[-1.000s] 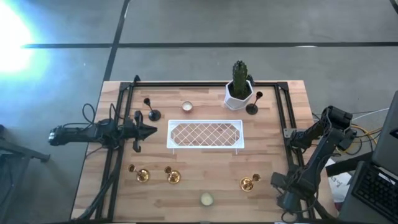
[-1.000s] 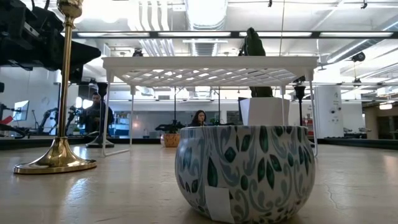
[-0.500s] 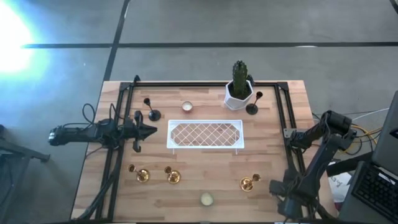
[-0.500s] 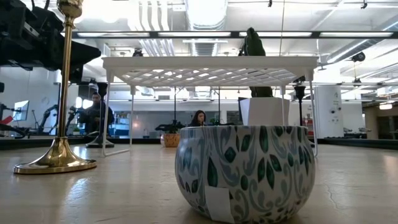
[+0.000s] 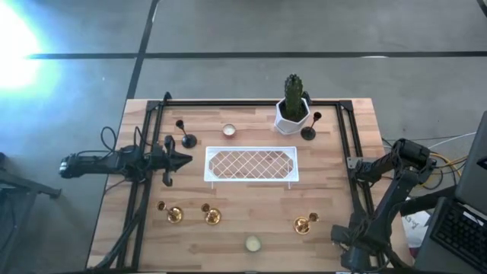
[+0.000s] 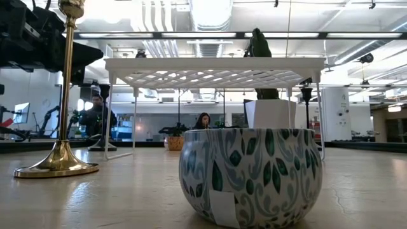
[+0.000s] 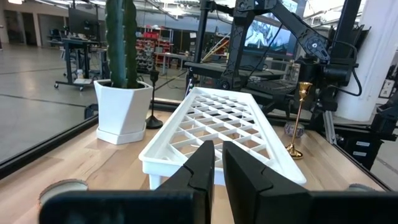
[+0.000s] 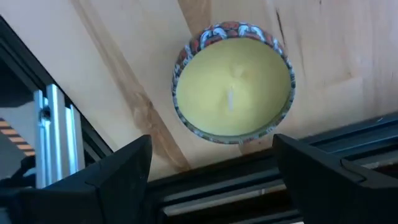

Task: Pick & Place candle stick holders
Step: Put the red scented candle on the shelf

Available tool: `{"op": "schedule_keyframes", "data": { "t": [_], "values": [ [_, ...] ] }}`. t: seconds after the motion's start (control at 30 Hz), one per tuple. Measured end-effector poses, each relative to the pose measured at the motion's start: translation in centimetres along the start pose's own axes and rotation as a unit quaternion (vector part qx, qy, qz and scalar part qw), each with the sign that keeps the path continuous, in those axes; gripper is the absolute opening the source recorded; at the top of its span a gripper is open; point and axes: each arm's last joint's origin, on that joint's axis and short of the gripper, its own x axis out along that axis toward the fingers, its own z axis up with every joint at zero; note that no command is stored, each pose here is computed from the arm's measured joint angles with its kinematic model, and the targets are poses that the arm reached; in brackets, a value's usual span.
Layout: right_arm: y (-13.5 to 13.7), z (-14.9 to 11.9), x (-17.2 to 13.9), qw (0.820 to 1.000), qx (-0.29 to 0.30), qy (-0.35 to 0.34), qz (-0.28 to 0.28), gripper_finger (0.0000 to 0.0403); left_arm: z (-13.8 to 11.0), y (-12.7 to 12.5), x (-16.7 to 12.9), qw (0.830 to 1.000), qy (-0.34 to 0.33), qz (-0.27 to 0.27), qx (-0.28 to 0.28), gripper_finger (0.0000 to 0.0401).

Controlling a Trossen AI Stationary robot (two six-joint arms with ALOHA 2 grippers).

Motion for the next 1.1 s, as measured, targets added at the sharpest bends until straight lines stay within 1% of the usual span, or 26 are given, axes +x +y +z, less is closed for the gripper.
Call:
{"op": "schedule_keyframes", "data": {
  "t": [0.3,0.4,0.57,0.73,0.83,1.1],
  "values": [
    [0.05,0.09,0.21,1.0,0.003,-0.006,-0.003,0.0325,0.0,0.0,0.0,1.0,0.0,0.0,0.0,0.0037],
    [0.03,0.18,0.23,1.0,0.014,-0.019,-0.005,0.0325,0.0,0.0,0.0,1.0,0.0,0.0,0.0,0.0037],
    [0.0,0.39,0.23,0.997,0.048,-0.055,-0.003,0.0325,0.0,0.0,0.0,1.0,0.0,0.0,0.0,0.0037],
    [-0.01,0.43,0.24,0.996,0.071,-0.06,-0.002,0.0325,0.01,0.0,0.0,1.0,0.0,0.0,0.0,0.0037],
    [-0.04,0.53,0.25,0.993,0.092,-0.075,0.0,0.0326,0.01,0.0,0.0,1.0,0.0,0.0,0.0,0.0037],
    [-0.59,0.8,0.87,0.986,0.143,-0.085,-0.006,0.0353,0.01,0.0,0.0,1.0,0.0,0.0,0.0,0.0037]
  ]
}}
